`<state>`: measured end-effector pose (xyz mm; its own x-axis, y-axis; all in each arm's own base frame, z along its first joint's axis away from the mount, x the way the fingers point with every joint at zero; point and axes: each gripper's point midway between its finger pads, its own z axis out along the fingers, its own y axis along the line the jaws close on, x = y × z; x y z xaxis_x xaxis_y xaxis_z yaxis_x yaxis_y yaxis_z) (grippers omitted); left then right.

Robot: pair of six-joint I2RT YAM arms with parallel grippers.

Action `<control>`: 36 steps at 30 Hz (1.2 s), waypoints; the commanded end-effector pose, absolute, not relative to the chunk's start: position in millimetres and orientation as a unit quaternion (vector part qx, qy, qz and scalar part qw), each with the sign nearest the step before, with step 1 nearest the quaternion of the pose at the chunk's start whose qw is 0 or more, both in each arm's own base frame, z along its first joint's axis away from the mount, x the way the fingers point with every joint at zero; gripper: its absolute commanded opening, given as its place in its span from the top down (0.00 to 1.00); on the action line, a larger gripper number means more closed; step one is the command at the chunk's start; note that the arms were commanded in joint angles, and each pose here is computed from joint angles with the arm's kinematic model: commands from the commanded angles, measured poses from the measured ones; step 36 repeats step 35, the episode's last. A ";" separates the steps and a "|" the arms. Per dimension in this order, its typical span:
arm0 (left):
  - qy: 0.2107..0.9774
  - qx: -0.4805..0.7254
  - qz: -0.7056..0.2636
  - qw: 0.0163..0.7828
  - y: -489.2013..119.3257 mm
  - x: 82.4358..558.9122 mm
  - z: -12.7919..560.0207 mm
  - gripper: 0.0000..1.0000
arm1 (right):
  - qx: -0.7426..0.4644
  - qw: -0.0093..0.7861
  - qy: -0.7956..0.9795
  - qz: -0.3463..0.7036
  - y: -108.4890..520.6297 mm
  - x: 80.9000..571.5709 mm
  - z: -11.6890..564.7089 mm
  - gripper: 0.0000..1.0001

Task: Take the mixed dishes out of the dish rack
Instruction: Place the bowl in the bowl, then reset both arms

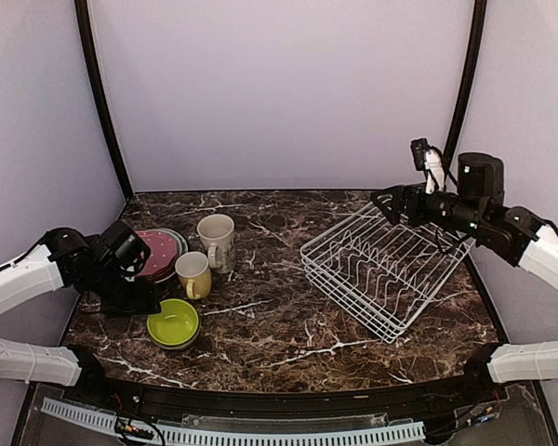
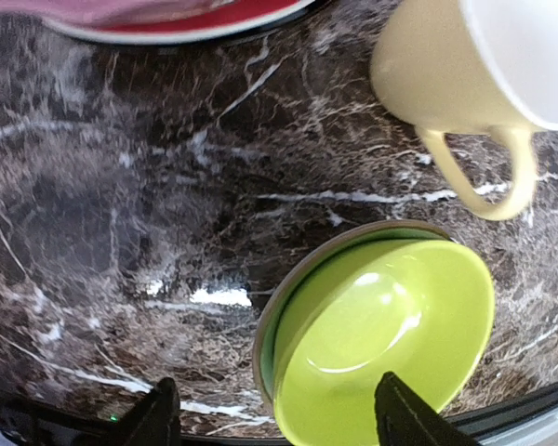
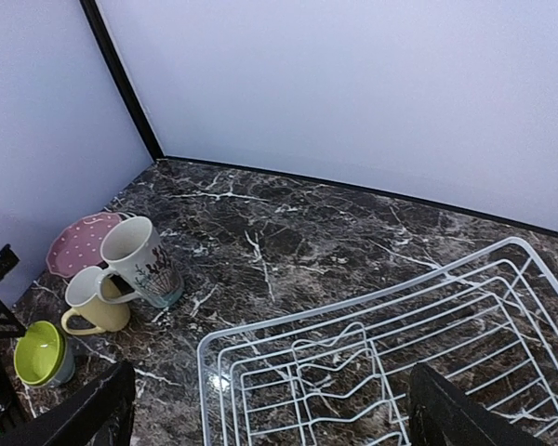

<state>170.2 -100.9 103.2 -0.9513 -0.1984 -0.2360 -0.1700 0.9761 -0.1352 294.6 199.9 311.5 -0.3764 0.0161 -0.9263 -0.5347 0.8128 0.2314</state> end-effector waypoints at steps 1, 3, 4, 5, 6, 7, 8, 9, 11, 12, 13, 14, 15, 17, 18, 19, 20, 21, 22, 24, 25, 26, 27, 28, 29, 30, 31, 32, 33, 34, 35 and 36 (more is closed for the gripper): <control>0.974 -0.094 -0.028 0.204 -80.1 184.3 153.2 0.20 | -0.142 0.570 0.793 0.164 165.0 302.0 339.2 0.01; 0.963 -0.087 -0.033 0.254 -78.6 196.9 183.1 0.17 | -0.139 0.579 0.793 0.130 153.2 302.4 353.0 0.01; 0.958 -0.084 -0.036 0.272 -78.4 201.3 194.0 0.15 | -0.142 0.586 0.790 0.115 148.4 300.9 364.7 0.01; 0.945 -0.074 -0.045 0.315 -79.3 211.5 220.4 0.14 | -0.144 0.593 0.786 0.103 143.8 299.5 374.2 0.01; 0.936 -0.070 -0.046 0.341 -78.5 217.7 235.5 0.12 | -0.146 0.601 0.780 0.095 140.3 297.5 385.0 0.01; 0.920 -0.054 -0.061 0.383 -81.8 225.8 264.2 0.11 | -0.151 0.610 0.773 0.088 137.6 295.4 394.9 0.01; 0.909 -0.049 -0.063 0.409 -81.4 230.6 280.9 0.09 | -0.154 0.619 0.765 0.084 135.1 292.5 406.1 0.01; 0.887 -0.034 -0.078 0.454 -84.6 237.4 312.5 0.08 | -0.157 0.630 0.756 0.081 132.8 289.1 417.5 0.01; 0.848 -0.012 -0.094 0.522 -87.6 245.2 360.4 0.06 | -0.164 0.649 0.739 0.073 128.0 282.4 437.5 0.01; 0.818 0.006 -0.106 0.565 -91.4 248.7 392.8 0.05 | -0.165 0.658 0.731 0.070 125.2 278.8 446.5 0.01; 0.803 0.015 -0.112 0.585 -92.9 248.6 408.8 0.04 | -0.164 0.668 0.723 0.069 122.7 275.3 455.6 0.01; 0.772 0.030 -0.124 0.622 -95.6 247.8 440.0 0.03 | -0.167 0.676 0.715 0.068 121.3 271.7 463.8 0.01; 0.758 0.037 -0.127 0.638 -96.6 247.3 453.9 0.02 | -0.169 0.682 0.708 0.070 120.0 267.9 471.4 0.01; 0.718 0.051 -0.135 0.681 -96.6 242.3 493.6 0.01 | -0.173 0.695 0.693 0.076 118.3 259.2 487.3 0.01; 0.693 0.055 -0.137 0.705 -94.4 237.3 516.1 0.01 | -0.176 0.702 0.685 0.082 117.4 253.4 496.0 0.01; 0.683 0.057 -0.137 0.715 -93.1 235.3 525.6 0.01 | -0.180 0.708 0.677 0.089 117.3 247.5 503.6 0.01; 0.667 0.057 -0.134 0.731 -88.7 229.7 541.8 0.01 | -0.180 0.717 0.667 0.094 114.9 240.3 512.0 0.01; 0.659 0.055 -0.134 0.738 -85.8 226.4 549.3 0.01 | -0.182 0.723 0.659 0.098 113.7 234.7 518.5 0.01; 0.645 0.051 -0.133 0.751 -80.4 219.9 561.4 0.01 | -0.184 0.729 0.652 0.100 112.2 229.8 523.5 0.01; 0.627 0.049 -0.136 0.766 -74.4 210.4 573.6 0.01 | -0.176 0.738 0.645 0.097 105.7 223.9 530.9 0.01; 0.622 0.049 -0.138 0.770 -72.8 207.5 576.6 0.01 | -0.166 0.741 0.644 0.093 101.0 222.1 534.0 0.01; 0.614 0.047 -0.141 0.775 -70.0 202.4 580.4 0.01 | -0.157 0.743 0.645 0.089 96.6 221.3 536.0 0.01; 0.611 0.047 -0.142 0.777 -69.0 200.8 581.2 0.01 | -0.148 0.745 0.645 0.086 92.9 220.6 538.1 0.01; 0.605 0.044 -0.145 0.781 -66.0 196.1 584.1 0.01 | -0.139 0.748 0.644 0.082 88.9 220.1 540.0 0.01; 0.605 0.044 -0.146 0.781 -66.0 195.6 582.7 0.01 | -0.129 0.751 0.643 0.079 85.2 219.5 541.8 0.01; 0.601 0.042 -0.148 0.784 -63.5 191.9 584.1 0.01 | -0.119 0.754 0.641 0.077 81.2 219.1 543.2 0.01; 0.601 0.041 -0.147 0.784 -63.0 192.1 581.8 0.01 | -0.113 0.756 0.640 0.076 78.4 217.8 542.7 0.01; 0.600 0.039 -0.146 0.786 -61.1 190.2 581.4 0.01 | -0.119 0.759 0.635 0.078 79.8 215.7 541.7 0.01; 0.601 0.036 -0.143 0.785 -59.4 190.5 579.0 0.01 | -0.118 0.759 0.635 0.078 79.2 214.7 540.4 0.02; 0.603 0.035 -0.141 0.784 -58.8 190.8 577.6 0.01 | -0.117 0.757 0.638 0.077 78.7 215.4 539.2 0.02; 0.605 0.033 -0.141 0.783 -58.1 191.0 575.9 0.01 | -0.118 0.756 0.639 0.077 79.1 215.4 538.2 0.01; 0.605 0.033 -0.141 0.783 -58.1 191.0 575.9 0.01 | -0.118 0.756 0.639 0.077 79.1 215.4 538.2 0.01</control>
